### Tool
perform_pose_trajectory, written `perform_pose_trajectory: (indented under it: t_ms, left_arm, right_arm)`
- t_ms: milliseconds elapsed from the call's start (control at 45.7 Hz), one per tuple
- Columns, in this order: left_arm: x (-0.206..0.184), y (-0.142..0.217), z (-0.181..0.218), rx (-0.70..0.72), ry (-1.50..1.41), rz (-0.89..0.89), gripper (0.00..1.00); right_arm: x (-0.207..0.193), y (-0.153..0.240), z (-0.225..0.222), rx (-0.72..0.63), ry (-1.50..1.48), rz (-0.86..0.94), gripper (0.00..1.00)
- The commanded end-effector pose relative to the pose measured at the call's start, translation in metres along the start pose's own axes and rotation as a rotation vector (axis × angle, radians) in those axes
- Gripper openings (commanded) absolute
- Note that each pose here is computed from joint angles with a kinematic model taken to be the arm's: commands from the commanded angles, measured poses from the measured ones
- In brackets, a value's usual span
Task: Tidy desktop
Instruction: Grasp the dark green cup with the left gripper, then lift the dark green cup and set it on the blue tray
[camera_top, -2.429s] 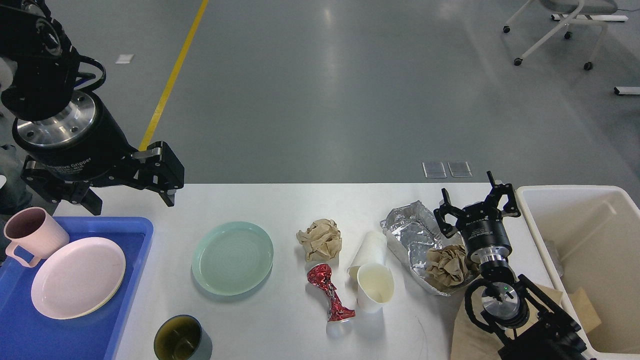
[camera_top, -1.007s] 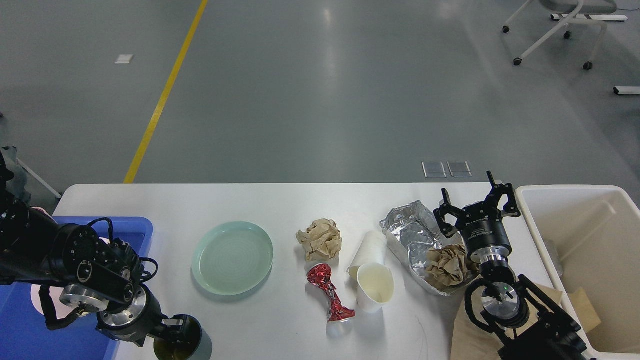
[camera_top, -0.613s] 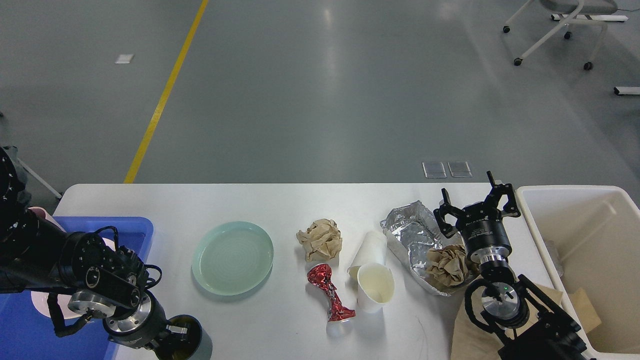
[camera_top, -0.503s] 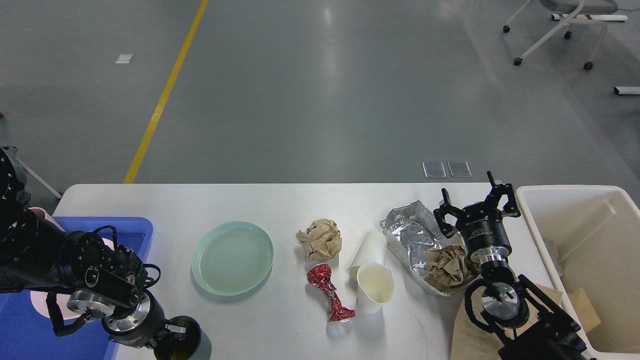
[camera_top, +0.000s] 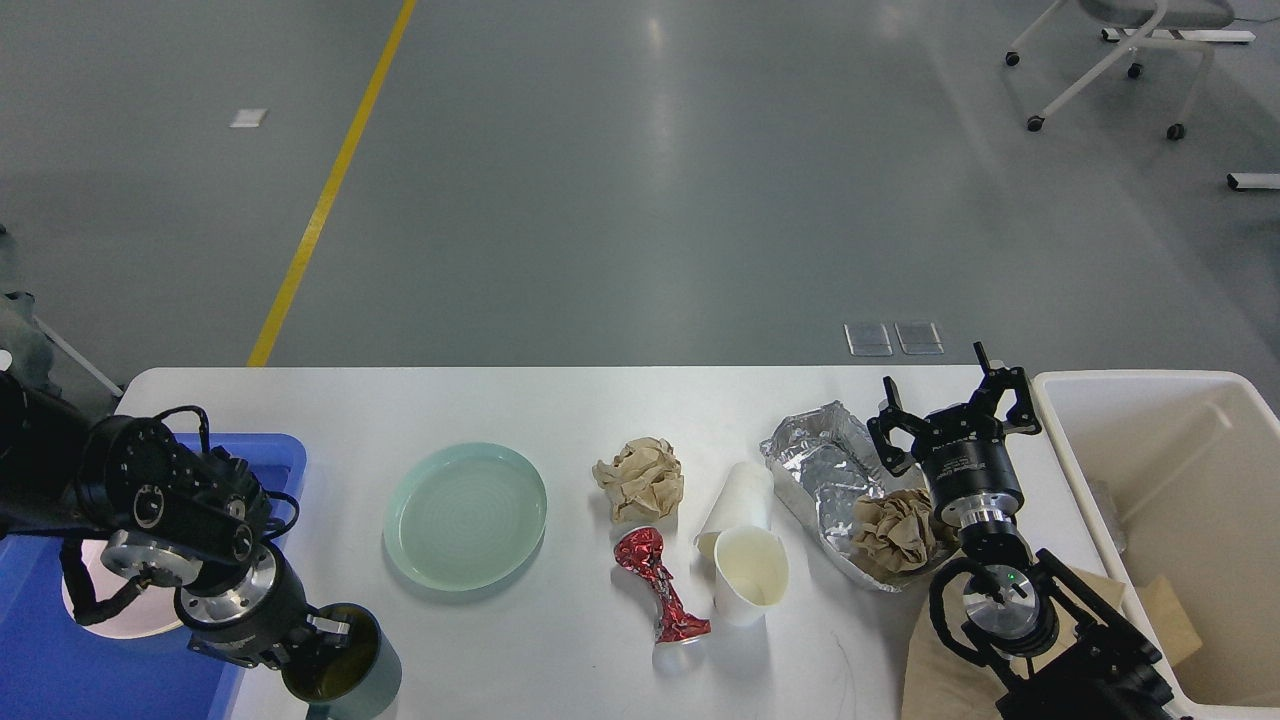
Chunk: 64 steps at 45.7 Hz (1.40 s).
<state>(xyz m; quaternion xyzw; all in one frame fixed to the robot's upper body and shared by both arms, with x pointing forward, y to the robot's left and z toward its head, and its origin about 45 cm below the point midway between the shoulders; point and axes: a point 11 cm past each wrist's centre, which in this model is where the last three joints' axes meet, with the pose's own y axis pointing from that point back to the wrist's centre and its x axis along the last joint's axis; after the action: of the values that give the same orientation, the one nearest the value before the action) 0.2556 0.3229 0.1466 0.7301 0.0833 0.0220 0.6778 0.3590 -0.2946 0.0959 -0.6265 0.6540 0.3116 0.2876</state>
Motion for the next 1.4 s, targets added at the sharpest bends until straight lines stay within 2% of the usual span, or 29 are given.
perform_pose_trajectory:
  t_ms: [0,241,503,678,854,1007,1204,1379]
  left_arm:
    - [0.014,0.033,-0.005,0.006,0.004,-0.006,0.00]
    - [0.027,0.124,0.004,-0.005,0.017,-0.028,0.00]
    - [0.007,0.231,0.025,-0.061,0.013,-0.027,0.00]
    - [0.002,0.289,0.038,-0.075,0.001,0.088,0.00]
    - [0.002,0.291,0.043,-0.068,0.000,0.097,0.00]
    - [0.006,0.286,0.024,-0.046,0.044,0.087,0.00]
    - [0.011,0.258,-0.023,-0.016,0.117,0.023,0.00]
    - [0.017,0.226,-0.083,-0.036,0.169,-0.004,0.00]
  right_arm:
    - [0.000,0.000,0.000,0.000,0.000,0.000,1.00]
    - [0.000,0.000,-0.001,0.001,0.001,0.000,1.00]
    - [0.000,0.000,-0.001,0.000,0.003,0.000,1.00]
    - [0.000,0.000,-0.001,0.001,0.001,0.000,1.00]
    - [0.000,0.000,-0.001,0.001,0.001,0.000,1.00]
    - [0.000,0.000,-0.001,0.001,0.001,0.000,1.00]
    - [0.000,0.000,-0.001,0.001,0.001,0.000,1.00]
    - [0.000,0.000,-0.001,0.001,0.001,0.000,1.00]
